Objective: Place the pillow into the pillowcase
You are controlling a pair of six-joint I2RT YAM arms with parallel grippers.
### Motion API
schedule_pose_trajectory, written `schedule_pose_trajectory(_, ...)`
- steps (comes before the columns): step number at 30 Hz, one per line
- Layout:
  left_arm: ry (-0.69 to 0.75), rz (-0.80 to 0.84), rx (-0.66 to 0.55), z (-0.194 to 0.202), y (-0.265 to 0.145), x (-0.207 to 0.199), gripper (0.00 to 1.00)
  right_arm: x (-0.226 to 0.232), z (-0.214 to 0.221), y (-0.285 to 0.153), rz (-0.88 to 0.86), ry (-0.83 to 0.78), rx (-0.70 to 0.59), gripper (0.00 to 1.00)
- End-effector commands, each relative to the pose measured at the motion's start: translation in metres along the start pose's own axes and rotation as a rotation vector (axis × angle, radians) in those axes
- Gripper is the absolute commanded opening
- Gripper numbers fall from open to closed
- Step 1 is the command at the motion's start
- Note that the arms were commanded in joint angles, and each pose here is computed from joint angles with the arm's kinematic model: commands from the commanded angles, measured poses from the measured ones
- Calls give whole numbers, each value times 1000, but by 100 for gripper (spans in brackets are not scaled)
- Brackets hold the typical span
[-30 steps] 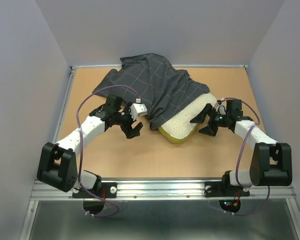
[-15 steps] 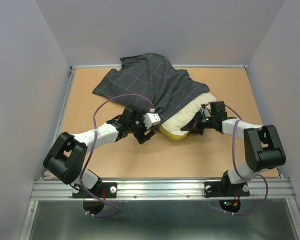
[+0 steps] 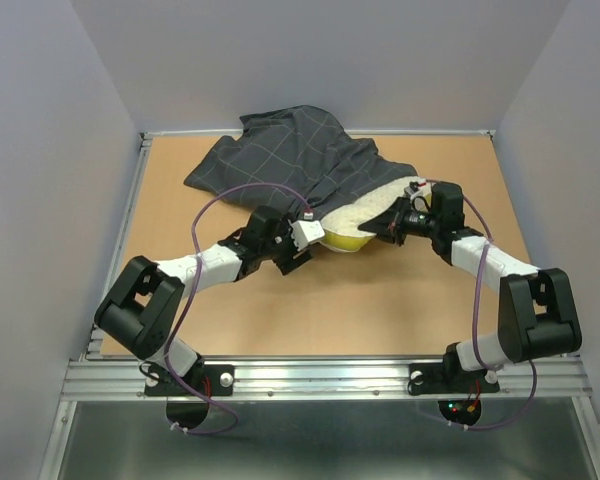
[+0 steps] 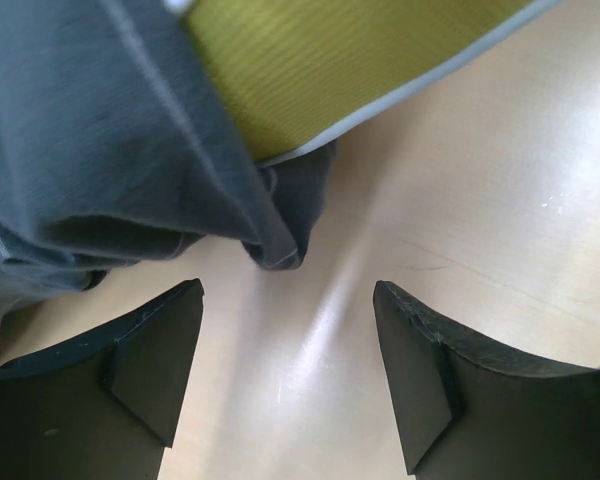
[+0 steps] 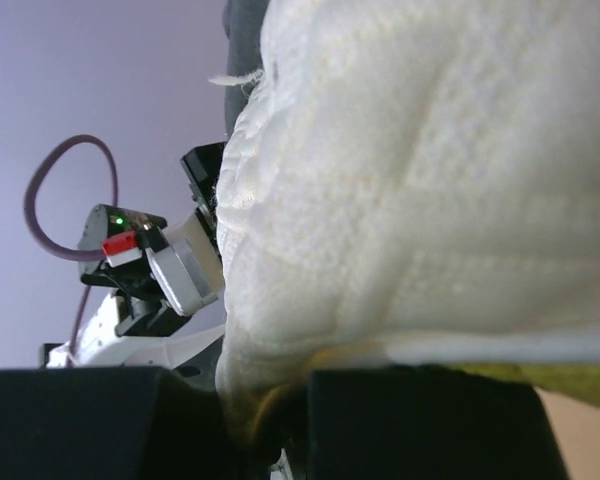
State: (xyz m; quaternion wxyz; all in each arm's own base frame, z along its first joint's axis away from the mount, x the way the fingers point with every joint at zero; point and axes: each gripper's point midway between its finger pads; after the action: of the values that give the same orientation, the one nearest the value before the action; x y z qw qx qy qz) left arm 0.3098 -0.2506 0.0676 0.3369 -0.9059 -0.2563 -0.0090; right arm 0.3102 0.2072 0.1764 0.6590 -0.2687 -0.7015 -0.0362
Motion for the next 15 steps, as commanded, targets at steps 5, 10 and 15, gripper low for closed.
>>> schedule_pose_trajectory(5, -32, 31, -248, -81, -9, 7, 68, 81, -31, -12, -207, -121, -96, 1)
schedule_pose_trajectory(10, -88, 49, -312, -104, -15, 7, 33, 93, -33, -16, -229, -127, -111, 1)
schedule_pose_trajectory(15, -142, 220, -382, -140, -34, -24, 0, 98, -41, -10, -236, -139, -134, 1)
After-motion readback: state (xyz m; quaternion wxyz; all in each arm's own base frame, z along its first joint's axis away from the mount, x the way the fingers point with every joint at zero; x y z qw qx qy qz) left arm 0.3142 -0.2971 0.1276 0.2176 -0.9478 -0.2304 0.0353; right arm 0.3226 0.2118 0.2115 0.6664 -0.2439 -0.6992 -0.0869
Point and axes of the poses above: each gripper's point midway between its finger pads, its own y axis out along the fingers, its own x axis along the line the jaws close on, z = x × y, and after that the axes turned 5 degrees about -y, right-handed
